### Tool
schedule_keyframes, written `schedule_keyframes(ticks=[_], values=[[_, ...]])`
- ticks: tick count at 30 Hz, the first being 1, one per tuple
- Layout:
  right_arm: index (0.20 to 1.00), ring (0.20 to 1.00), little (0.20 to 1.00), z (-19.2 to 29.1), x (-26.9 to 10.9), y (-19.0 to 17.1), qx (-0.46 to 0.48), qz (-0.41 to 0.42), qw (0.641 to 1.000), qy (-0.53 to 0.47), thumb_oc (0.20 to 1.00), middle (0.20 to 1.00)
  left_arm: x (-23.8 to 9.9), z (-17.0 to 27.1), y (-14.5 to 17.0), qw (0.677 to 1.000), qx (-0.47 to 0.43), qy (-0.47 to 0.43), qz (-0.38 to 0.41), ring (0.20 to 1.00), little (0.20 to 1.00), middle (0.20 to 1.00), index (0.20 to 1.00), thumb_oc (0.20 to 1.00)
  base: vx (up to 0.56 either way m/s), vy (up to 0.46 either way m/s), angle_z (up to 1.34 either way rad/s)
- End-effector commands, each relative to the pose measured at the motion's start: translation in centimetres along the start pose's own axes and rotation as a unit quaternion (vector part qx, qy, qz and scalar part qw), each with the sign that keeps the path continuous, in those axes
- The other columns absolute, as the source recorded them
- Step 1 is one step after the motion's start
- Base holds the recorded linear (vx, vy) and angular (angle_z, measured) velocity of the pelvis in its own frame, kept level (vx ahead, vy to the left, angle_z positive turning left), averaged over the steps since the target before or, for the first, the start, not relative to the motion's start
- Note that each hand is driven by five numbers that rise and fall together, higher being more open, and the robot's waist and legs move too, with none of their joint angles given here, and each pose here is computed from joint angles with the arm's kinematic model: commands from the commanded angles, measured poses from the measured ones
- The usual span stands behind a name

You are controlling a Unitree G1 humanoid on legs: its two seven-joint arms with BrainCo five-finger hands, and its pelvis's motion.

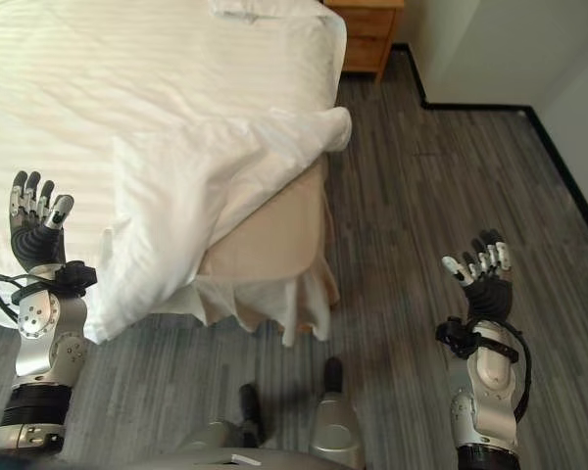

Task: Making the bed.

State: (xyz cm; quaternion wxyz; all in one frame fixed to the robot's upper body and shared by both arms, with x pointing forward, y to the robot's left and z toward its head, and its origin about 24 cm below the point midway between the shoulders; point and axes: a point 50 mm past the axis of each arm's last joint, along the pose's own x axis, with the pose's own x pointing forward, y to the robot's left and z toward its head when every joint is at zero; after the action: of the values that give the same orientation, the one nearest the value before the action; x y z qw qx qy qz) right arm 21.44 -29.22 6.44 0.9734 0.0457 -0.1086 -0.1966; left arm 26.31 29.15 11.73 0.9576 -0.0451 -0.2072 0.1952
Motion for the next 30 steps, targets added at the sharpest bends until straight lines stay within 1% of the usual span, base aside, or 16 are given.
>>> schedule_keyframes(ticks=[1,2,3,4,5,6,7,11,15,16,19,20,22,25,26,30], values=[[1.0,1.0,1.0,3.0,2.1,-0.3,0.0,0.003,0.997,-0.078,1.0,1.0,3.7,3.8,-1.1,0.993,0.056,-0.092,-0.054,1.0,1.0,1.0,1.0,1.0,0.03,-0.006,-0.17],[1.0,1.0,1.0,3.0,2.2,-0.6,-0.005,0.009,0.998,-0.07,1.0,1.0,5.5,4.6,-0.6,0.986,0.122,-0.09,-0.069,1.0,1.0,1.0,1.0,1.0,-0.01,-0.016,-0.07],[1.0,1.0,1.0,3.0,2.2,-0.6,-0.004,0.009,0.997,-0.071,1.0,1.0,5.7,4.6,-0.6,0.986,0.122,-0.091,-0.07,1.0,1.0,1.0,1.0,1.0,0.03,-0.008,-0.04],[1.0,1.0,1.0,2.8,2.2,-0.9,-0.013,0.014,0.998,-0.061,1.0,1.0,7.3,5.9,0.4,0.97,0.213,-0.094,-0.067,1.0,1.0,1.0,1.0,1.0,-0.01,-0.012,-0.04],[1.0,1.0,1.0,2.7,2.1,-1.0,-0.009,0.013,0.998,-0.059,1.0,1.0,8.2,6.9,0.2,0.968,0.213,-0.114,-0.06,1.0,1.0,1.0,1.0,1.0,0.0,-0.012,-0.06],[1.0,1.0,1.0,2.6,2.2,-1.0,-0.01,0.017,0.998,-0.054,1.0,1.0,9.8,8.0,0.8,0.953,0.279,-0.111,-0.05,1.0,1.0,1.0,1.0,1.0,-0.02,-0.018,-0.06],[1.0,1.0,1.0,2.7,2.1,-1.0,-0.006,0.019,0.998,-0.054,1.0,1.0,10.6,8.9,0.3,0.949,0.286,-0.125,-0.049,1.0,1.0,1.0,1.0,1.0,-0.02,-0.012,-0.04],[1.0,1.0,1.0,2.1,1.9,-1.0,-0.001,0.025,0.999,-0.037,1.0,1.0,13.8,11.6,0.0,0.919,0.372,-0.125,-0.033,1.0,1.0,1.0,1.0,1.0,-0.03,-0.005,-0.04],[1.0,1.0,1.0,1.1,1.4,-0.8,0.015,0.026,0.999,-0.017,1.0,1.0,15.3,12.5,-0.1,0.915,0.389,-0.107,-0.01,1.0,1.0,1.0,1.0,1.0,-0.04,0.004,-0.12],[1.0,1.0,1.0,1.0,1.3,-0.6,0.024,0.027,0.999,-0.015,1.0,1.0,15.8,13.2,-0.4,0.899,0.423,-0.111,-0.007,1.0,1.0,1.0,1.0,1.0,-0.01,0.012,-0.2],[1.0,1.0,1.0,0.8,1.2,-0.4,0.036,0.034,0.999,-0.008,1.0,1.0,16.3,13.3,-0.5,0.889,0.447,-0.099,-0.01,1.0,1.0,1.0,1.0,1.0,-0.02,0.009,-0.16],[1.0,1.0,1.0,0.7,1.0,-0.5,0.043,0.034,0.998,-0.001,1.0,1.0,16.8,13.4,-0.2,0.87,0.487,-0.076,-0.008,1.0,1.0,1.0,1.0,1.0,-0.03,0.009,-0.06],[1.0,1.0,1.0,0.7,0.8,-0.4,0.048,0.039,0.998,0.001,1.0,1.0,17.0,14.2,-0.3,0.867,0.491,-0.084,-0.001,1.0,1.0,1.0,1.0,1.0,-0.02,0.004,-0.05],[1.0,1.0,1.0,0.1,0.1,0.1,0.051,0.051,0.997,0.019,1.0,1.0,17.3,14.9,1.0,0.86,0.506,-0.066,0.032,1.0,1.0,1.0,1.0,1.0,0.02,-0.004,-0.18],[1.0,1.0,1.0,-0.3,-0.3,0.1,0.054,0.053,0.997,0.03,1.0,1.0,17.3,15.5,2.2,0.863,0.497,-0.059,0.063,1.0,1.0,1.0,1.0,1.0,0.02,0.007,-0.16],[1.0,1.0,1.0,-0.6,-0.9,0.0,0.057,0.053,0.996,0.043,1.0,1.0,17.3,16.8,3.6,0.854,0.506,-0.058,0.1,1.0,1.0,1.0,1.0,1.0,0.04,-0.01,-0.26]])
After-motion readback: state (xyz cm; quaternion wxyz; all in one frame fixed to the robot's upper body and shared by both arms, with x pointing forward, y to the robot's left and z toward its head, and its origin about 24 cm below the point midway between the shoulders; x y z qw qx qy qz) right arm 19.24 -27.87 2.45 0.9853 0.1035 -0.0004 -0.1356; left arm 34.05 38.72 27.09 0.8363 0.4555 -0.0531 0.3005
